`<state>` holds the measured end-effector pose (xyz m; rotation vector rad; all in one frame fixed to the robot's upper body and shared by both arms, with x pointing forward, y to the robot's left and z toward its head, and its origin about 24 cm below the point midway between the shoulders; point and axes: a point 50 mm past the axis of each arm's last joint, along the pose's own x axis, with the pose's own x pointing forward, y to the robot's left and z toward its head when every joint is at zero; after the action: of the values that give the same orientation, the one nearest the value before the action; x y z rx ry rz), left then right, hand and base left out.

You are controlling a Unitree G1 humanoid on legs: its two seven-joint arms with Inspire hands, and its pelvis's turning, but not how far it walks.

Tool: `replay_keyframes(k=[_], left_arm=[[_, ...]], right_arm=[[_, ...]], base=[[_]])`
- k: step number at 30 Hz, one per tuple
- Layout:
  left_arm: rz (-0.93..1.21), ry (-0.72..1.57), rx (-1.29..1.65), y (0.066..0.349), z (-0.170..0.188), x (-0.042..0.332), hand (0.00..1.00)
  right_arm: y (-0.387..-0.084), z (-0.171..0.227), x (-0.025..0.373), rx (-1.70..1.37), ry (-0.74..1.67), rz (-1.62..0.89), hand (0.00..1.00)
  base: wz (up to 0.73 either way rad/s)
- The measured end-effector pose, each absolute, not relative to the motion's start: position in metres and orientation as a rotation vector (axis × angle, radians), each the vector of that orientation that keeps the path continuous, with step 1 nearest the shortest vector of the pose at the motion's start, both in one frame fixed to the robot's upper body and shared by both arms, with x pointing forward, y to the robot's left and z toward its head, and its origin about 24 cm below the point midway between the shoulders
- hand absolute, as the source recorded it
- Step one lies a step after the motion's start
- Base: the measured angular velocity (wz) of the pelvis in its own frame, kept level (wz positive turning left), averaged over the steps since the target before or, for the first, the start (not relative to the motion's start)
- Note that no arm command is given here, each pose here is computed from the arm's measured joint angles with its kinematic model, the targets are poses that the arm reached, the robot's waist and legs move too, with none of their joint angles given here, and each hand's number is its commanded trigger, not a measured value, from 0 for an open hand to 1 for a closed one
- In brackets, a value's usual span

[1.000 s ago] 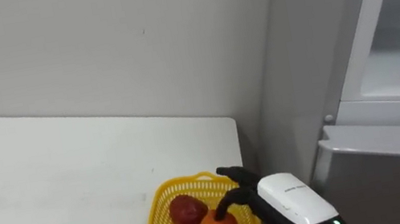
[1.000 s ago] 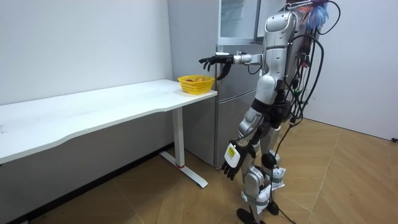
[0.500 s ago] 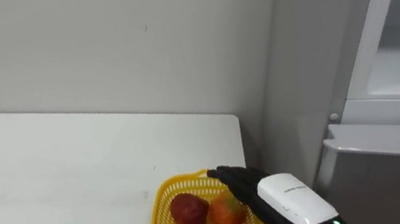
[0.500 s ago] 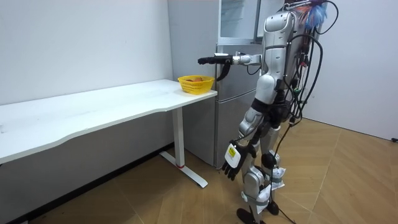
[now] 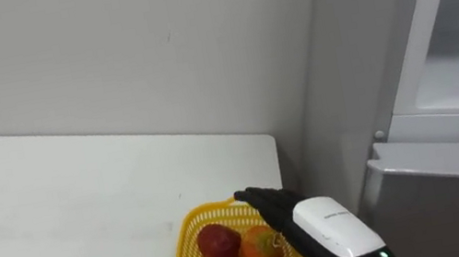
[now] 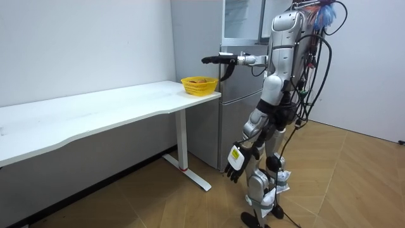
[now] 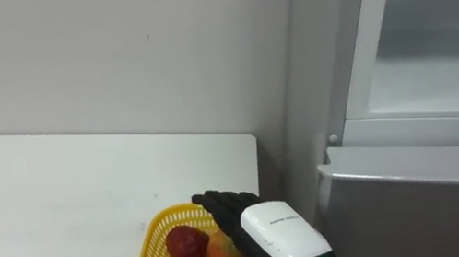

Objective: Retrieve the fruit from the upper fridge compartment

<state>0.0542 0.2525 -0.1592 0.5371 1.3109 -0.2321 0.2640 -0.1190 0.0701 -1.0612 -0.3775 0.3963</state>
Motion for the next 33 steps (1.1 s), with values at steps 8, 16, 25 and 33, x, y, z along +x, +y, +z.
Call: replay_keyframes(k=[8,16,25,33], left_arm=[[-0.236,1.311,0.535,0.251,-0.16,0.054,0.0],[-0.217,1.308,0.548,0.252,-0.16,0.054,0.0],[-0.173,1.312,0.564,0.247,-0.162,0.044,0.0],[-0.16,1.339,0.55,0.24,-0.165,0.03,0.0]], right_arm=[[-0.121,0.094,0.264,-0.957,-0.453,0.344,0.0],[-0.12,0.112,0.256,-0.921,-0.538,0.307,0.0],[-0.125,0.105,0.239,-0.838,-0.517,0.274,0.0],[-0.135,0.08,0.218,-0.763,-0.393,0.247,0.0]], base=[[0.0],[-0.05],[-0.07],[-0.09]])
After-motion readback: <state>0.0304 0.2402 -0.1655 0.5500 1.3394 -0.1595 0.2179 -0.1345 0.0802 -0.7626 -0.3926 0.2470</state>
